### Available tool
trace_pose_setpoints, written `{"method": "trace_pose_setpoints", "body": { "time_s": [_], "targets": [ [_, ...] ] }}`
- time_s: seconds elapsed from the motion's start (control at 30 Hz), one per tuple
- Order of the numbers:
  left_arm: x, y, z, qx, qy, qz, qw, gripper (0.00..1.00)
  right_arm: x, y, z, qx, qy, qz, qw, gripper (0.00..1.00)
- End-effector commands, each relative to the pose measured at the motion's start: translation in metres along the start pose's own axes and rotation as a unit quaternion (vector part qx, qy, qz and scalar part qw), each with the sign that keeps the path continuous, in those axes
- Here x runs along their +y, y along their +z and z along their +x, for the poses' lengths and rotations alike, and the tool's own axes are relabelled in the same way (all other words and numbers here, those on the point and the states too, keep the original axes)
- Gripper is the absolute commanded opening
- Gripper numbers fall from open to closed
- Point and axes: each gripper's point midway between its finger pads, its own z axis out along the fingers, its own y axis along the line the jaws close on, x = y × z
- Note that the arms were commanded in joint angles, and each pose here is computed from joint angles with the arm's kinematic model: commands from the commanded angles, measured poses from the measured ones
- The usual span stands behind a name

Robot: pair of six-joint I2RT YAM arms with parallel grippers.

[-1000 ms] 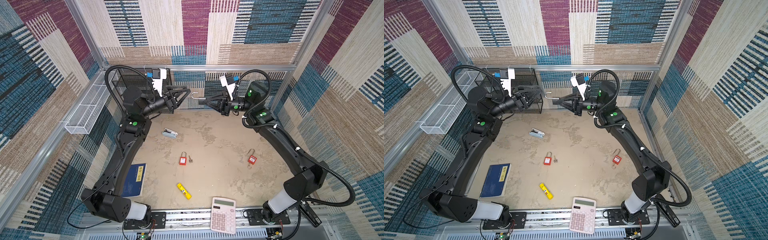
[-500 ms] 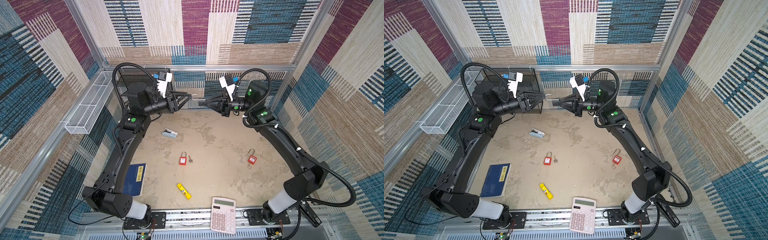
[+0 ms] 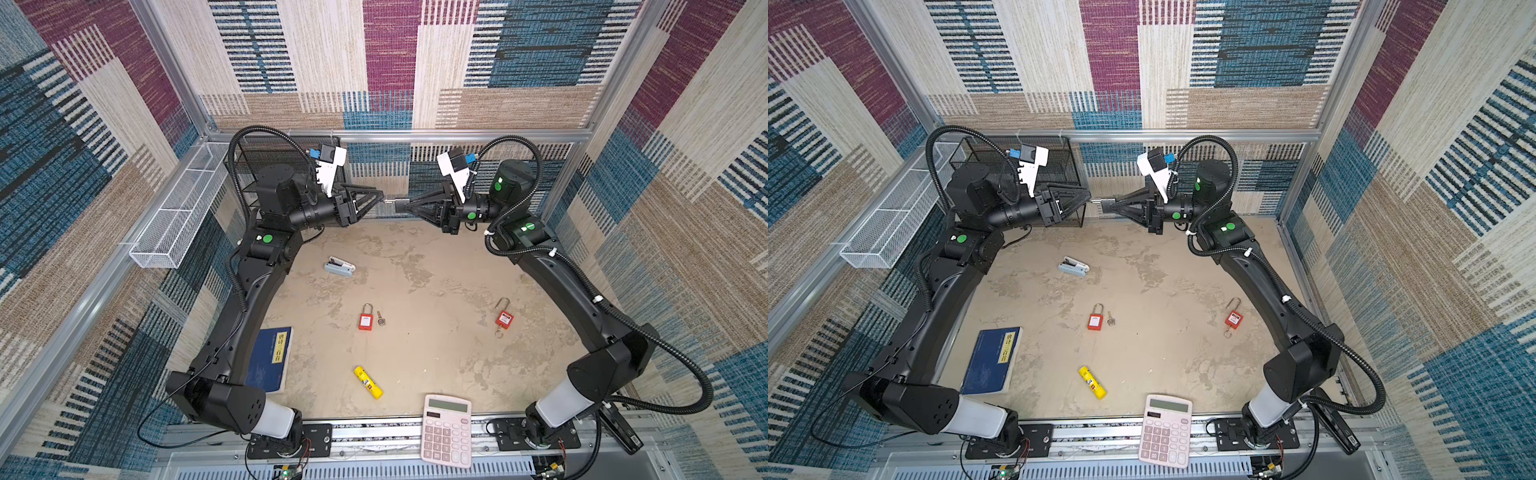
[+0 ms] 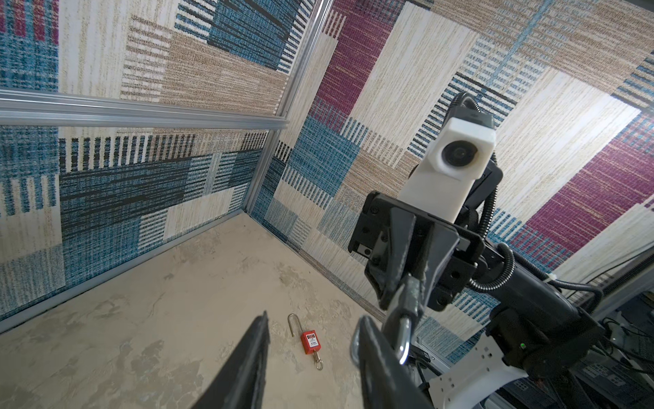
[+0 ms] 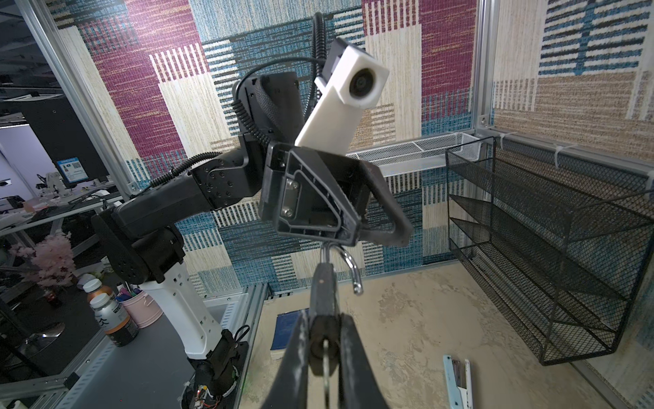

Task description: Lock with the key

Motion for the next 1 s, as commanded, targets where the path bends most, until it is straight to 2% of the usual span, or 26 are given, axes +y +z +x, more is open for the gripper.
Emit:
{"method": "trace_pose_setpoints", "body": {
  "time_s": [0.0, 0.2, 0.5, 0.97],
  "targets": [
    [-0.009, -0.003, 0.002, 0.01, 0.016, 0.014, 1.0, 0.45, 0.005, -0.001, -0.012, -0.013, -0.026, -0.001, 1.0, 0.0],
    [-0.016, -0.006, -0.002, -0.004, 0.03, 0.023, 0.999, 0.48, 0.008, -0.002, -0.015, -0.014, -0.026, -0.004, 1.0, 0.0],
    [-0.035, -0.014, -0.015, -0.064, 0.053, 0.073, 0.994, 0.5, 0.017, -0.004, -0.023, -0.019, -0.03, -0.016, 0.999, 0.0],
    [-0.048, -0.022, -0.018, -0.071, 0.041, 0.116, 0.99, 0.51, 0.02, -0.011, -0.025, -0.019, -0.03, -0.018, 0.999, 0.0]
  ]
}}
